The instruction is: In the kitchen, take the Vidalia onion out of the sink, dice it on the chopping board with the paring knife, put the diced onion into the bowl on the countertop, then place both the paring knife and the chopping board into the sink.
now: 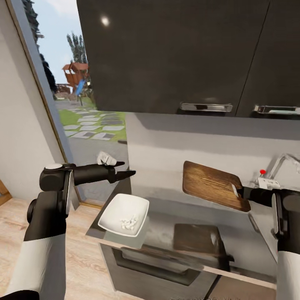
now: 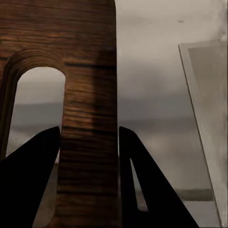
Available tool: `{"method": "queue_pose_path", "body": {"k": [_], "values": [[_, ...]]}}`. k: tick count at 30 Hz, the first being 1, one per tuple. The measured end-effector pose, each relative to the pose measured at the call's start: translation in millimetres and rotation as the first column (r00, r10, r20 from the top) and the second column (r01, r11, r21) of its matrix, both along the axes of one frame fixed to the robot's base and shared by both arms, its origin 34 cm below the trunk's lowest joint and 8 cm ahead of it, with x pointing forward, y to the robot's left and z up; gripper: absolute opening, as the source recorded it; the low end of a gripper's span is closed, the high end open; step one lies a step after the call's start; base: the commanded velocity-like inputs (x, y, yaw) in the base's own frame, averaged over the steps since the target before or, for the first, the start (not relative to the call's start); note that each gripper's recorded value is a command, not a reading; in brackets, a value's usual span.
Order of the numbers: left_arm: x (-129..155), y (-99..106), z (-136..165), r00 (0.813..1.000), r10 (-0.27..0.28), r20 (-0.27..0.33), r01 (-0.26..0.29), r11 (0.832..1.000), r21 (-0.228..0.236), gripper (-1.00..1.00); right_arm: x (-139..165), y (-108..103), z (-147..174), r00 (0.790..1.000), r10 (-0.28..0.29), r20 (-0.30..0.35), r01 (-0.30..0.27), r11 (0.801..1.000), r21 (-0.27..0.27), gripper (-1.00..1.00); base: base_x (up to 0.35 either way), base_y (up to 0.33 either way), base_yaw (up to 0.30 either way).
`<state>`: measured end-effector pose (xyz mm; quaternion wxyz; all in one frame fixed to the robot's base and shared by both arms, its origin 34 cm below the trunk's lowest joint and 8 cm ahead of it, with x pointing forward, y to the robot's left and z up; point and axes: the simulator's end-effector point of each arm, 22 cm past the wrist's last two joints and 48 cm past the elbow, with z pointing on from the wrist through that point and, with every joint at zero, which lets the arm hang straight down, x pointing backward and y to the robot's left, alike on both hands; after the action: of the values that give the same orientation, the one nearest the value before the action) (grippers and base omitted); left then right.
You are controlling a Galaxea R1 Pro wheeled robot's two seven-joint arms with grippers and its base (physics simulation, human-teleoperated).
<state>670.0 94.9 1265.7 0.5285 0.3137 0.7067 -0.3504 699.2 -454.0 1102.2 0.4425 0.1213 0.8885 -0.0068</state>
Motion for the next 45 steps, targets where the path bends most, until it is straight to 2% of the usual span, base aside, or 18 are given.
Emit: {"method": "queue_pose_path", "body": {"k": [25,36,41,45], "values": [[-0.2,-0.1,0.0,1.0,-0.001,0.0,0.001,1.0,0.0,1.0,0.5,1.6,-0.3,1.0,0.003,-0.001,-0.003,1.0,0.0,-1.0,0.0,0.0,-0.292],[-0.4,-0.3,0.3,1.0,-0.001,0.0,0.001,1.0,-0.001,1.0,1.2,5.3,-0.6,1.0,0.008,0.001,-0.008,1.0,0.007,-1.0,0.035,-0.08,-0.087],[-0.3,0.0,0.2,1.0,0.0,0.0,0.0,1.0,0.0,1.0,3.3,15.7,-3.4,1.0,0.02,0.001,-0.02,1.0,0.022,-1.0,0.125,-0.283,-0.001],[-0.3,-0.3,0.3,1.0,0.0,0.0,0.0,1.0,-0.001,1.0,7.5,39.6,-9.8,0.999,0.046,0.002,-0.046,0.997,0.06,-1.0,0.119,-0.267,0.0]]}}
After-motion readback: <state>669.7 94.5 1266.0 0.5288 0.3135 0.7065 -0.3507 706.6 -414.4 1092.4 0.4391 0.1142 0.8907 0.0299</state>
